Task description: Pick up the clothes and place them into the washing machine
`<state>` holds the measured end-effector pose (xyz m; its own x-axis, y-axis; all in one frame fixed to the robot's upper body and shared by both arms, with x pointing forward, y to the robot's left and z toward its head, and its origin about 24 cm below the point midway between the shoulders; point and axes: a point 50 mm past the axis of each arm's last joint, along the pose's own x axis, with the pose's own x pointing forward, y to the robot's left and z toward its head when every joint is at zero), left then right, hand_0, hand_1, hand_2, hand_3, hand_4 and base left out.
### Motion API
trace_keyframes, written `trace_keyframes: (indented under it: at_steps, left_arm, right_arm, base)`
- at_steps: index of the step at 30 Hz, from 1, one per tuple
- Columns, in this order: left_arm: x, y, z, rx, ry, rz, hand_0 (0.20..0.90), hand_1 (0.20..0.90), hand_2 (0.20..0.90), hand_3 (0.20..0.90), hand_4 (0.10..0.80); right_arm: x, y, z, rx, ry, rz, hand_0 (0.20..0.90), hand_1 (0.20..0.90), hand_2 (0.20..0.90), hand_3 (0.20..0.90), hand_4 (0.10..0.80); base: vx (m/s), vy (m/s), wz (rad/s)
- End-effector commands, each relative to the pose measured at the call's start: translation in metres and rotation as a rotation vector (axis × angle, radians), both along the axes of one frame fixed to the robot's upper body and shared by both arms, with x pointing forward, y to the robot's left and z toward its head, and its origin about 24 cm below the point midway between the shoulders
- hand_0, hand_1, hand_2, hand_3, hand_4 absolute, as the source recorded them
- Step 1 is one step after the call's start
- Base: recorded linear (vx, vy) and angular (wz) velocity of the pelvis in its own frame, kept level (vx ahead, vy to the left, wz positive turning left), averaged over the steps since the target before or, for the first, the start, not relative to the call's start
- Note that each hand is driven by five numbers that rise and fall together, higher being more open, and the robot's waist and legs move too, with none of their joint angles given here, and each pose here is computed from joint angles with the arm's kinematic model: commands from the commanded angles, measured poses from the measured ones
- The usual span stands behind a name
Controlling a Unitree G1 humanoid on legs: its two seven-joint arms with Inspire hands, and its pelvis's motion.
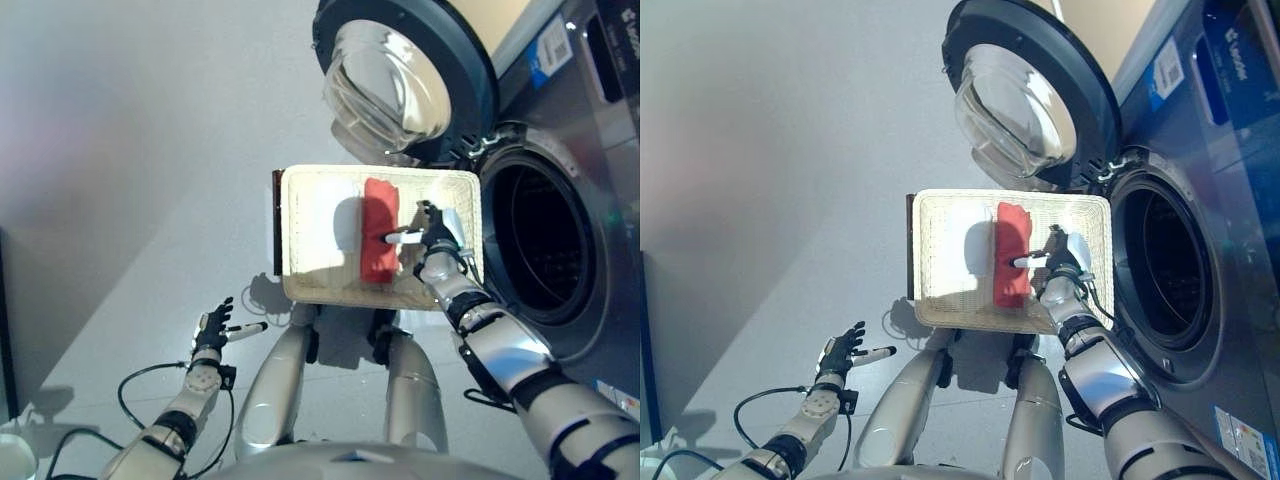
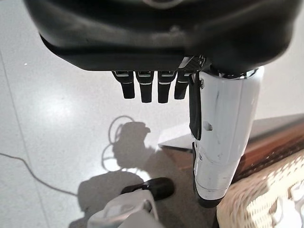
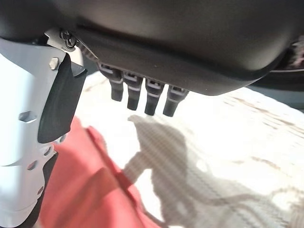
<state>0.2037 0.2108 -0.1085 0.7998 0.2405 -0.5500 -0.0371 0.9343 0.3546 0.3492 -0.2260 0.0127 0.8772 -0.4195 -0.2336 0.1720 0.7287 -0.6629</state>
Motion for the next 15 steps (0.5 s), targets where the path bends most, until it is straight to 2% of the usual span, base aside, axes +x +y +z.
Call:
trace_keyframes:
  at_steps: [1,5,15]
  left_arm:
    - [0.011,0.032,0.015,0.088,-0.07,0.088,0.9,0.9,0.9,0.9,0.8]
    - [0.017,0.029,0.024,0.064,-0.132,0.075,0.9,0.9,0.9,0.9,0.8]
    - [0.037,0.013,0.04,0.016,-0.232,0.038,0.9,0.9,0.9,0.9,0.8]
  right_arm:
    - [0.016,-0.018,0.037,-0.067,-0.121,-0.059,0.9,0.9,0.9,0.9,0.8]
    - [0.018,-0.026,0.043,-0.077,-0.131,-0.093,0.9,0.9,0.9,0.9,0.8]
    - [0.034,-0.02,0.077,-0.125,-0.219,-0.074,0.9,0.9,0.9,0.9,0.8]
  base:
    - [0.005,0.027,0.12]
    - [0.077,0.019,0.08]
    - [0.005,0.033,0.14]
